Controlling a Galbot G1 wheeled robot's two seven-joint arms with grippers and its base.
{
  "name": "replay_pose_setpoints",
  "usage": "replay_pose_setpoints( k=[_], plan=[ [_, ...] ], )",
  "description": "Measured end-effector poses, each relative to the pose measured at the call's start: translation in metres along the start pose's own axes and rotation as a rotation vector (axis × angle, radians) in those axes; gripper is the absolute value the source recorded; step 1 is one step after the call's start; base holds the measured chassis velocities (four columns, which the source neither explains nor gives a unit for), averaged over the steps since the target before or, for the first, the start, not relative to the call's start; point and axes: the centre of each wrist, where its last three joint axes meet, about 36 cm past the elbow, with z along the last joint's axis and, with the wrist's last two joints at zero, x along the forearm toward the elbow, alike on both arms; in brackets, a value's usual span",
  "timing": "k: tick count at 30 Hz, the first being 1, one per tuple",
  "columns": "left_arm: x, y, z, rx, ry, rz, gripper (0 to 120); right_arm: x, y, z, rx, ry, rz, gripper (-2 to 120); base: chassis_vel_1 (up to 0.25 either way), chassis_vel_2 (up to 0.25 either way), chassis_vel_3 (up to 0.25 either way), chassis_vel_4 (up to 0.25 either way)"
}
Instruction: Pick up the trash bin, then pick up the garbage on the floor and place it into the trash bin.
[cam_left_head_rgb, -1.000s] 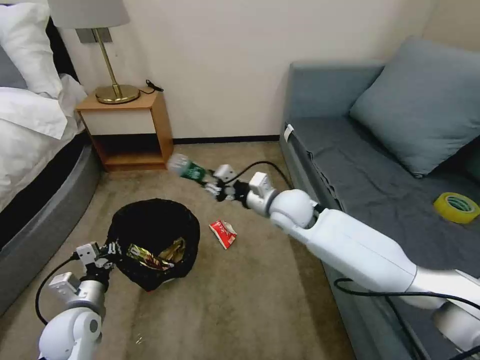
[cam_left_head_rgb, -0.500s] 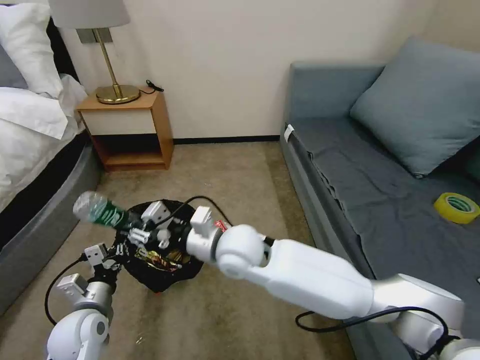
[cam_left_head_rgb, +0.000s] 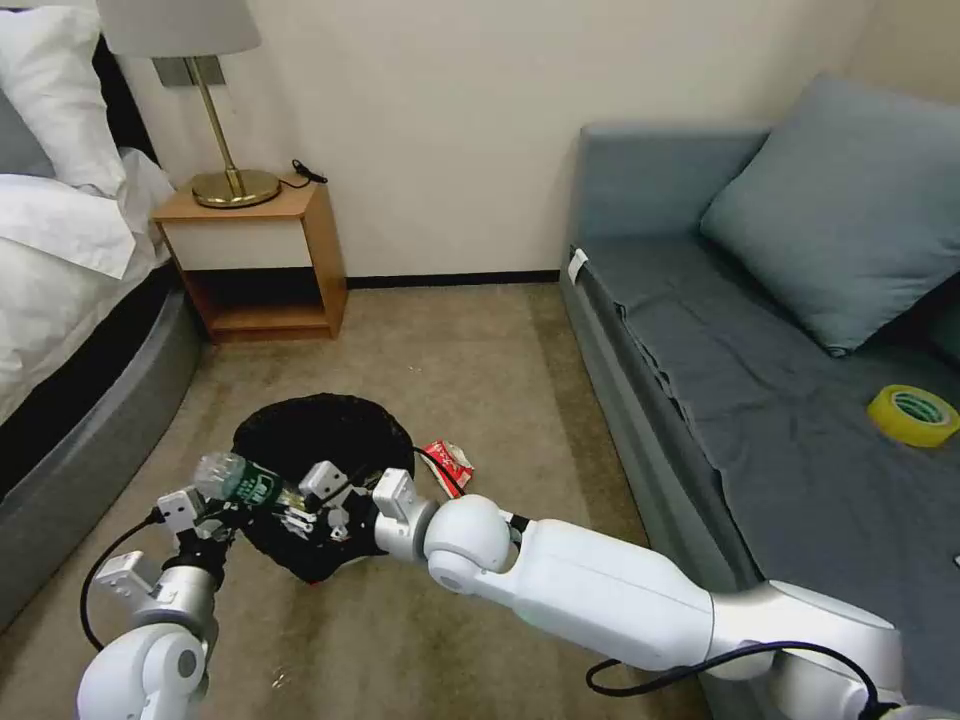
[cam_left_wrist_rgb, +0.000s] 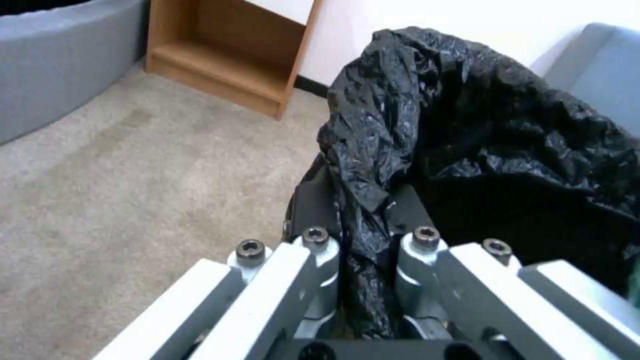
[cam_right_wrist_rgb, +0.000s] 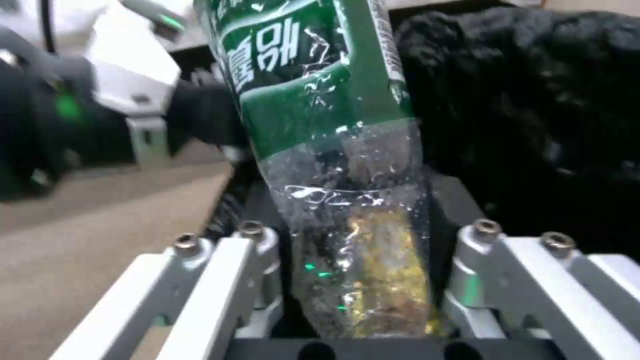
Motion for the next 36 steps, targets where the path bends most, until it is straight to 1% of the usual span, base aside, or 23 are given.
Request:
replay_pose_setpoints(
  k=[1,5,6,9,10,12,14,15,16,18,20,22,24,25,27,29,30,32,33,34,36],
  plan=[
    [0.000,0.000,0.000,0.005,0.001,0.002,6,0.001,-0.002,0.002,0.007,0.006,0.011,44,0.000,0.000,0.000,0.000],
    [-0.001,0.002,0.000,0.017,0.002,0.009,6,0.006,-0.008,0.007,0.025,0.023,0.043,61,0.000,0.000,0.000,0.000],
    [-0.001,0.002,0.000,0.017,0.002,0.009,6,0.006,-0.008,0.007,0.025,0.023,0.043,61,0.000,0.000,0.000,0.000],
    [-0.001,0.005,0.000,0.022,0.001,0.005,6,0.016,-0.015,0.008,0.032,0.024,0.088,74,0.000,0.000,0.000,0.000],
    [-0.001,0.005,0.000,0.022,0.001,0.005,6,0.016,-0.015,0.008,0.032,0.024,0.088,74,0.000,0.000,0.000,0.000],
    [-0.001,0.007,0.000,0.026,0.001,0.003,6,0.027,-0.022,0.007,0.029,0.025,0.113,85,0.000,0.000,0.000,0.000],
    [-0.001,0.007,0.000,0.026,0.001,0.003,6,0.028,-0.022,0.006,0.028,0.025,0.115,85,0.000,0.000,0.000,0.000],
    [-0.002,0.007,0.000,0.028,0.000,0.002,6,0.036,-0.026,0.005,0.025,0.023,0.134,93,0.000,0.000,0.000,0.000],
    [-0.002,0.008,0.000,0.031,-0.001,0.000,6,0.043,-0.028,0.004,0.019,0.012,0.157,97,0.000,0.000,0.000,0.000],
    [-0.001,0.009,0.000,0.031,-0.004,-0.007,6,0.059,-0.033,-0.003,0.017,-0.015,0.238,99,0.000,0.000,0.000,0.000],
    [-0.001,0.009,0.000,0.031,-0.005,-0.008,6,0.063,-0.034,-0.004,0.020,-0.020,0.260,99,0.000,0.000,0.000,0.000],
    [0.000,0.011,0.000,0.029,-0.011,-0.015,6,0.101,-0.049,-0.010,0.044,-0.050,0.402,100,0.000,0.000,0.000,0.000],
    [0.002,0.012,-0.001,0.027,-0.016,-0.016,6,0.135,-0.060,-0.017,0.072,-0.077,0.488,100,0.000,0.000,0.000,0.000],
    [0.002,0.012,-0.001,0.027,-0.016,-0.016,6,0.135,-0.060,-0.017,0.072,-0.077,0.488,100,0.000,0.000,0.000,0.000],
    [0.004,0.013,-0.002,0.026,-0.024,-0.020,6,0.172,-0.066,-0.021,0.096,-0.100,0.568,100,0.000,0.000,0.000,0.000],
    [0.004,0.015,-0.003,0.028,-0.030,-0.025,6,0.201,-0.059,-0.022,0.101,-0.130,0.636,100,0.000,0.000,0.000,0.000],
    [0.004,0.015,-0.003,0.028,-0.030,-0.025,6,0.201,-0.059,-0.022,0.101,-0.130,0.636,100,0.000,0.000,0.000,0.000],
    [0.006,0.017,-0.007,0.038,-0.044,-0.034,6,0.232,-0.044,-0.019,0.085,-0.155,0.720,100,0.000,0.000,0.000,0.000],
    [0.006,0.017,-0.007,0.038,-0.044,-0.034,6,0.232,-0.044,-0.019,0.085,-0.155,0.720,100,0.000,0.000,0.000,0.000],
    [0.006,0.018,-0.008,0.041,-0.050,-0.037,6,0.240,-0.039,-0.019,0.085,-0.162,0.740,100,0.000,0.000,0.000,0.000],
    [0.008,0.021,-0.012,0.044,-0.060,-0.043,6,0.268,-0.021,-0.012,0.072,-0.163,0.805,100,0.000,0.000,0.000,0.000]
  ],
)
